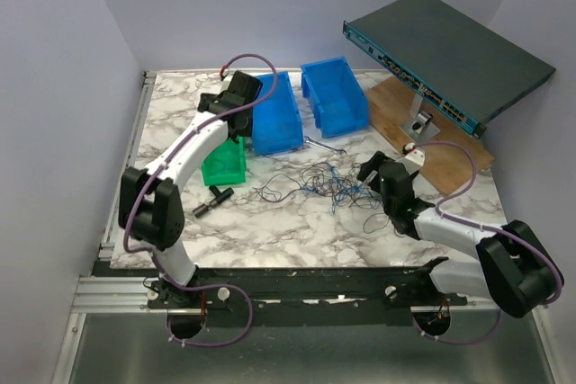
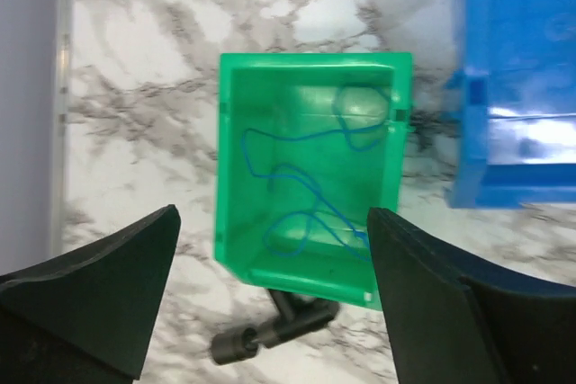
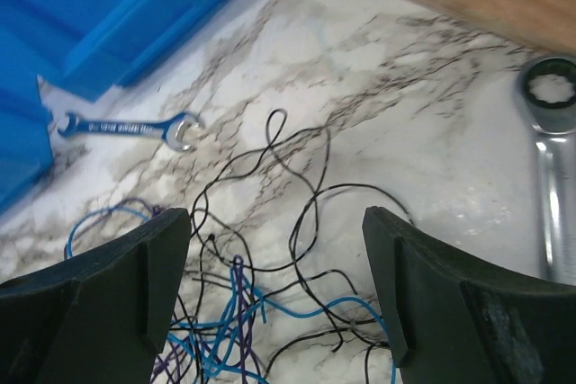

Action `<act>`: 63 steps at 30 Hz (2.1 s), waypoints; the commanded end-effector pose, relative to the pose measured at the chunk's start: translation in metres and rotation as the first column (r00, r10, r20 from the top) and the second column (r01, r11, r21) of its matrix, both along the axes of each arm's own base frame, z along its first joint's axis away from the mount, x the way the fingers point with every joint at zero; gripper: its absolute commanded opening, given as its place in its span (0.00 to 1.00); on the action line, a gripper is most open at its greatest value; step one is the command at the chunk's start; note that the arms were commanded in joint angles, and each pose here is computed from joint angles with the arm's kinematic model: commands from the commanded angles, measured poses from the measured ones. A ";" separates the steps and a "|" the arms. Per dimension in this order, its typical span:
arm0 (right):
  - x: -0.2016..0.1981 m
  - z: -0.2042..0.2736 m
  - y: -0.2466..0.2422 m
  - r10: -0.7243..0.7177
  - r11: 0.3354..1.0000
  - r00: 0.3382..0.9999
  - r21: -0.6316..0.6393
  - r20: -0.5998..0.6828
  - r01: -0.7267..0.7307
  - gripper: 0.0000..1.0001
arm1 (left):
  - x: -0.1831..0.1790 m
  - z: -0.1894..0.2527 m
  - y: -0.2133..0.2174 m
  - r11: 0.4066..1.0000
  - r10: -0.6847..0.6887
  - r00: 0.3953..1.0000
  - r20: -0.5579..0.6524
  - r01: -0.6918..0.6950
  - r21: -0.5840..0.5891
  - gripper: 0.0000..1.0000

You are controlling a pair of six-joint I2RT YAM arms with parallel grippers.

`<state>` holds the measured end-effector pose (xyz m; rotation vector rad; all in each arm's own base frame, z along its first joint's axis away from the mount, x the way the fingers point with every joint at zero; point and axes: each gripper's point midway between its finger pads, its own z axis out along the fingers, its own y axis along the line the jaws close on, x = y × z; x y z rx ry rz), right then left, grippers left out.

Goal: Untangle the cables
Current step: Untie the cable.

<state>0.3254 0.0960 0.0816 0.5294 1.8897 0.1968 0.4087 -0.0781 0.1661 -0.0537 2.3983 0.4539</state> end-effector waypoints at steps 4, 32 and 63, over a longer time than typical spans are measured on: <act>0.007 0.005 0.048 0.285 0.958 0.958 -0.014 0.002 -0.285 0.85 | -0.040 0.019 -0.071 0.895 -0.180 0.964 0.195 0.243 -0.375 0.98; 0.002 0.013 0.061 0.374 0.927 0.926 -0.035 0.055 -0.372 0.80 | -0.139 -0.099 -0.156 0.684 -0.428 0.904 -0.007 0.318 -0.656 0.37; -0.010 0.051 0.118 0.590 0.807 0.792 -0.071 0.157 -0.587 0.79 | -0.168 0.033 -0.123 0.579 -0.368 0.848 0.381 0.530 -0.619 0.00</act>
